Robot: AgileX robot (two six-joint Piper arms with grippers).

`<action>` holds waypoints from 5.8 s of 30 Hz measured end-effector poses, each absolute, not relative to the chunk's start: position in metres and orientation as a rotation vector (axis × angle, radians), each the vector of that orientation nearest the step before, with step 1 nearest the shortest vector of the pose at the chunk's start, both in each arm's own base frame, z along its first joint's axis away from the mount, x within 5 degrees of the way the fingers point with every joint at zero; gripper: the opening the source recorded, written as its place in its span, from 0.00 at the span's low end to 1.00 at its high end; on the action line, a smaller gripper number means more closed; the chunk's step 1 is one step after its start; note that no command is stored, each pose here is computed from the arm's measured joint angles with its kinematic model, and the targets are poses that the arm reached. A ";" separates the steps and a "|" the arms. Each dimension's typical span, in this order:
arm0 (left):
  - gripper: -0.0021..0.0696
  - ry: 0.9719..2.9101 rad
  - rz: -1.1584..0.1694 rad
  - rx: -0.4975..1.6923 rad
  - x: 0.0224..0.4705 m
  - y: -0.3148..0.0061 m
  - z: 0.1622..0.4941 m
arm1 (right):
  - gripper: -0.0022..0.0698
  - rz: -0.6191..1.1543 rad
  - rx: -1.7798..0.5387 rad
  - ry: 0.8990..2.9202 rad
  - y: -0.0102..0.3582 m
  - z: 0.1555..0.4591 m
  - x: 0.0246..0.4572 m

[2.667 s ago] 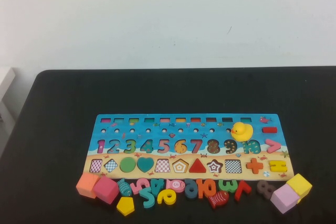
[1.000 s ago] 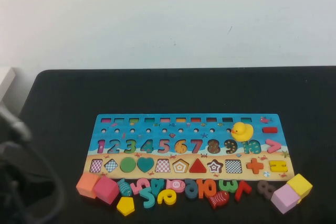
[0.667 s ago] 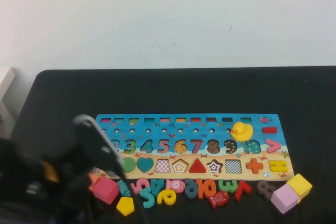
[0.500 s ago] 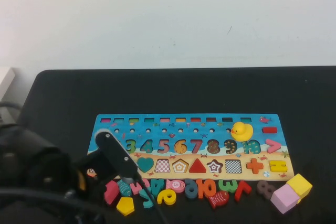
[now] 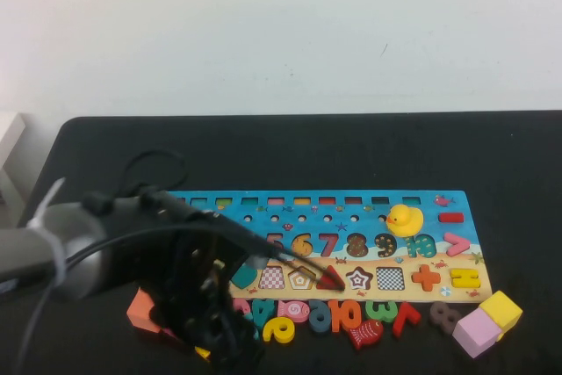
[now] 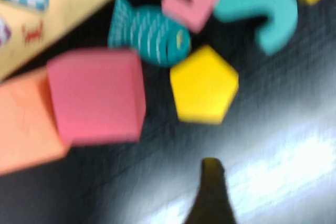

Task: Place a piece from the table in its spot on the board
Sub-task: Pick up the "Pentagon", then place the "Pentagon" into the hole of the Pentagon

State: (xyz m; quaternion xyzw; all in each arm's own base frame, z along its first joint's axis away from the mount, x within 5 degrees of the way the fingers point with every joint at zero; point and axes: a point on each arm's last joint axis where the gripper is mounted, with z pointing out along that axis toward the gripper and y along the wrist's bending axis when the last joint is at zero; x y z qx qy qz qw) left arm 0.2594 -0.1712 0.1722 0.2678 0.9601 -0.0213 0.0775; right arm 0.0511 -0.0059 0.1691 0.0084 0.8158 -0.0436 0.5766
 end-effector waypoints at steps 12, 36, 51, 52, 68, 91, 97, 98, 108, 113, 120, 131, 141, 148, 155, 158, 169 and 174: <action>0.67 2.955 -0.061 0.644 0.280 -0.185 0.136 | 0.06 -0.102 0.020 1.910 -0.006 0.169 0.051; 0.66 2.973 -0.035 0.609 0.275 -0.170 0.120 | 0.06 -0.102 0.020 1.910 -0.006 0.169 0.051; 0.66 2.920 -0.066 0.546 0.287 -0.161 0.117 | 0.06 -0.102 0.020 1.910 -0.006 0.169 0.051; 0.66 2.915 -0.068 0.545 0.287 -0.161 0.117 | 0.06 -0.102 0.020 1.910 -0.006 0.169 0.051; 0.46 2.913 -0.091 0.584 0.288 -0.164 0.109 | 0.06 -0.102 0.020 1.910 -0.006 0.169 0.051; 0.46 2.663 -0.329 0.867 0.306 -0.191 0.232 | 0.06 -0.102 0.020 1.910 -0.006 0.169 0.051; 0.46 2.667 -0.333 0.968 0.332 -0.212 0.224 | 0.06 -0.102 0.020 1.910 -0.006 0.169 0.051; 0.46 2.664 -0.330 1.002 0.334 -0.216 0.219 | 0.06 -0.102 0.020 1.910 -0.006 0.169 0.051; 0.46 2.667 -0.310 1.170 0.336 -0.247 0.167 | 0.06 -0.102 0.020 1.910 -0.006 0.169 0.051; 0.46 2.649 -0.309 1.125 0.341 -0.249 0.159 | 0.06 -0.102 0.020 1.910 -0.006 0.169 0.051; 0.46 2.604 -0.311 1.071 0.347 -0.252 0.160 | 0.06 -0.102 0.020 1.910 -0.006 0.169 0.051; 0.46 2.585 -0.301 1.045 0.350 -0.252 0.160 | 0.06 -0.102 0.020 1.910 -0.006 0.169 0.051; 0.46 2.634 -0.266 1.032 0.354 -0.248 0.141 | 0.06 -0.102 0.020 1.910 -0.006 0.169 0.051; 0.46 2.651 -0.262 1.031 0.355 -0.249 0.131 | 0.06 -0.102 0.020 1.910 -0.006 0.169 0.051; 0.46 2.651 -0.262 1.021 0.357 -0.250 0.127 | 0.06 -0.102 0.020 1.910 -0.006 0.169 0.051; 0.46 2.650 -0.262 1.013 0.358 -0.250 0.127 | 0.06 -0.102 0.020 1.910 -0.006 0.169 0.051; 0.50 2.648 -0.253 0.992 0.359 -0.250 0.128 | 0.06 -0.102 0.020 1.910 -0.006 0.169 0.051; 0.58 2.653 -0.252 0.980 0.359 -0.250 0.128 | 0.06 -0.102 0.020 1.910 -0.006 0.169 0.051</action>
